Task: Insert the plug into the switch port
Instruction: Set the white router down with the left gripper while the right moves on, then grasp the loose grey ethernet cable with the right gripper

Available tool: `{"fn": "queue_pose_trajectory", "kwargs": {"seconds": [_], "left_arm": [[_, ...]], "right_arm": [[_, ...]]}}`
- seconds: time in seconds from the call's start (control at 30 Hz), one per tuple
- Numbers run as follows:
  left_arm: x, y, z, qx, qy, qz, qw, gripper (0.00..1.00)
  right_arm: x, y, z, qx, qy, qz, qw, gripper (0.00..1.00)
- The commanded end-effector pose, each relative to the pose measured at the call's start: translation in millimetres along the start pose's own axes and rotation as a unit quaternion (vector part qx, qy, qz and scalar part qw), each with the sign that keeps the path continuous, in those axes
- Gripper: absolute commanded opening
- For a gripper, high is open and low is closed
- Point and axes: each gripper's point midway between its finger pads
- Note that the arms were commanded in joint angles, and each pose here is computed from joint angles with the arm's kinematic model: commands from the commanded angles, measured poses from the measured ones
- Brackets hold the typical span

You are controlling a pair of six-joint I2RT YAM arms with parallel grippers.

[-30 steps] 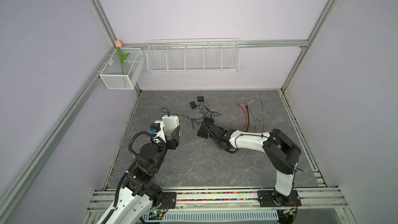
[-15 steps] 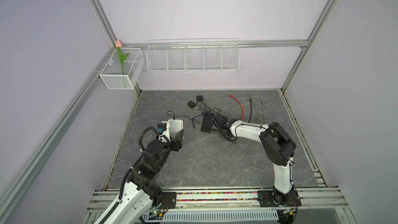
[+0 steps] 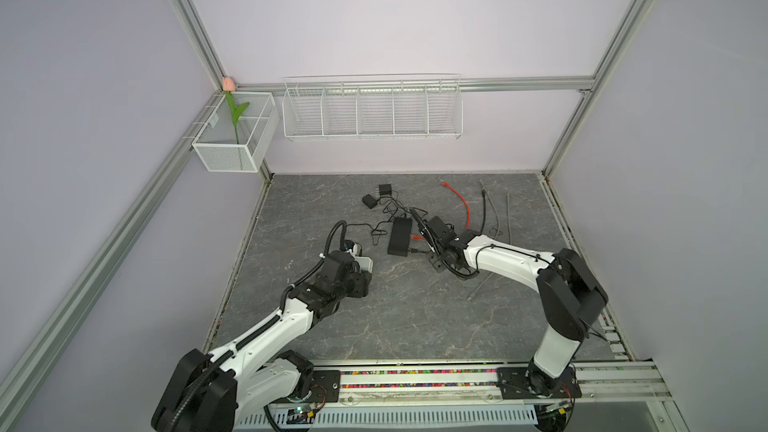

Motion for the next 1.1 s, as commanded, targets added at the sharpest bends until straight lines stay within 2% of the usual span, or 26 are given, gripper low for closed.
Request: {"fn": "queue_pose_trajectory", "kwargs": {"seconds": [0.0, 0.07, 0.17, 0.33, 0.5, 0.67, 0.83, 0.93, 1.07], "left_arm": [[4.2, -17.3, -3.0, 0.004, 0.016, -0.005, 1.000, 0.00], [9.9, -18.2, -8.1, -0.004, 0.024, 0.000, 1.000, 0.00], [19.5, -17.5, -15.1, -0.012, 0.040, 0.014, 0.999, 0.00], [30.7, -20.9, -25.5, -0.022, 0.068, 0.039, 0.997, 0.00], [38.7, -43.3, -32.3, -0.014, 0.069, 0.032, 0.997, 0.06], [49.3, -54.1, -38.0, -0.021, 0.073, 0.029, 0.997, 0.16], [55.0, -58.8, -42.8, -0.020, 0.073, 0.037, 0.996, 0.24], [57.3, -60.2, -45.8, -0.020, 0.075, 0.039, 0.996, 0.38], [58.6, -60.2, -48.2, -0.022, 0.075, 0.044, 0.996, 0.48]], "right_arm": [[-12.8, -0.4, -13.8, 0.018, 0.007, 0.010, 1.000, 0.53], [-17.6, -3.3, -18.3, 0.033, 0.007, 0.007, 0.999, 0.55], [-17.1, -12.7, -32.1, 0.103, 0.018, 0.018, 0.994, 0.59], [-13.5, -17.2, -51.1, 0.218, 0.004, 0.083, 0.972, 0.59], [-14.6, -30.8, -72.7, 0.286, -0.002, 0.079, 0.955, 0.60], [-7.9, -41.1, -95.0, 0.331, 0.013, 0.068, 0.941, 0.61], [-2.7, -42.1, -96.7, 0.362, -0.003, 0.087, 0.928, 0.61], [0.7, -45.5, -96.3, 0.378, -0.011, 0.090, 0.922, 0.61], [5.5, -45.2, -90.2, 0.389, -0.025, 0.107, 0.915, 0.60]]}}
Point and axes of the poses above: each gripper's point midway between its finger pads, its own x axis out along the fingers, its own y axis along the line the jaws close on, z = x × y, and after that the axes turned 12 degrees about -x, right-handed
